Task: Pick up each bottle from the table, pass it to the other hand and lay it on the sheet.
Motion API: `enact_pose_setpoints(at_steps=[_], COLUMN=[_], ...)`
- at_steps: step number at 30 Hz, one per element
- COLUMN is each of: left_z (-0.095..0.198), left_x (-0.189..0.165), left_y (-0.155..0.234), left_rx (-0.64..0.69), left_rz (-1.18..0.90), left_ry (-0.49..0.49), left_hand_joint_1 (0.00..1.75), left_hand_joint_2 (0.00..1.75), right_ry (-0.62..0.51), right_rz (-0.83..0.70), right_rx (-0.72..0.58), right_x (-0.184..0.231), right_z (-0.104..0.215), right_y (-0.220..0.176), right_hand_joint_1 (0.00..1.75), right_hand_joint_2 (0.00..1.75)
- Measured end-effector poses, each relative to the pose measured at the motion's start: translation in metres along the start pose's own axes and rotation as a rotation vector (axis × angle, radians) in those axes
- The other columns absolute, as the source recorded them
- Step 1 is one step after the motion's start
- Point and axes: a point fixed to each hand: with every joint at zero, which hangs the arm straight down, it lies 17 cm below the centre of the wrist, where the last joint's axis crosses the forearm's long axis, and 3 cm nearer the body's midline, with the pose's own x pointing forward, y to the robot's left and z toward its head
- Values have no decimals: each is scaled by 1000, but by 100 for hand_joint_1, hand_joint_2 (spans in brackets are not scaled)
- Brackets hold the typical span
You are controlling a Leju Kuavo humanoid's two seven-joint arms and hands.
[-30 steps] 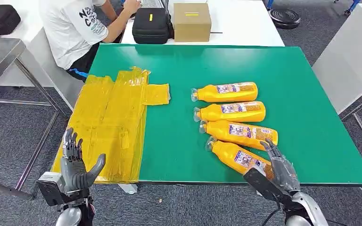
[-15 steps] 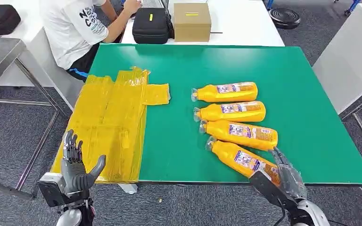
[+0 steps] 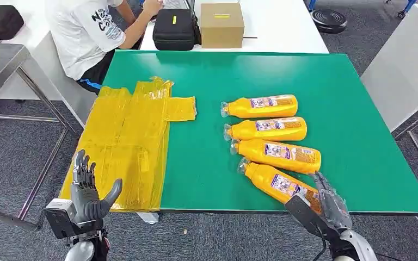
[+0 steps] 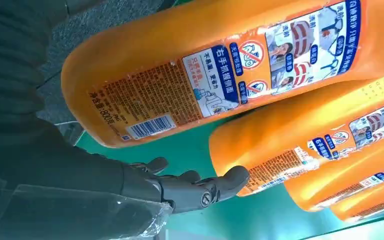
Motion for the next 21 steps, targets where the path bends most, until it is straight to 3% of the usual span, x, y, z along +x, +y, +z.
enact_pose_setpoints(at_steps=[21], left_z=[1], left_x=[-3], left_y=[6], left_rx=[10], left_rz=[-1], left_ry=[14], left_hand_joint_1=[0], left_hand_joint_2=[175], right_ry=[85], right_rz=[-3], right_rx=[24], right_x=[-28], right_z=[-4], right_y=[2], right_hand_joint_1=[0], right_hand_joint_2=[175])
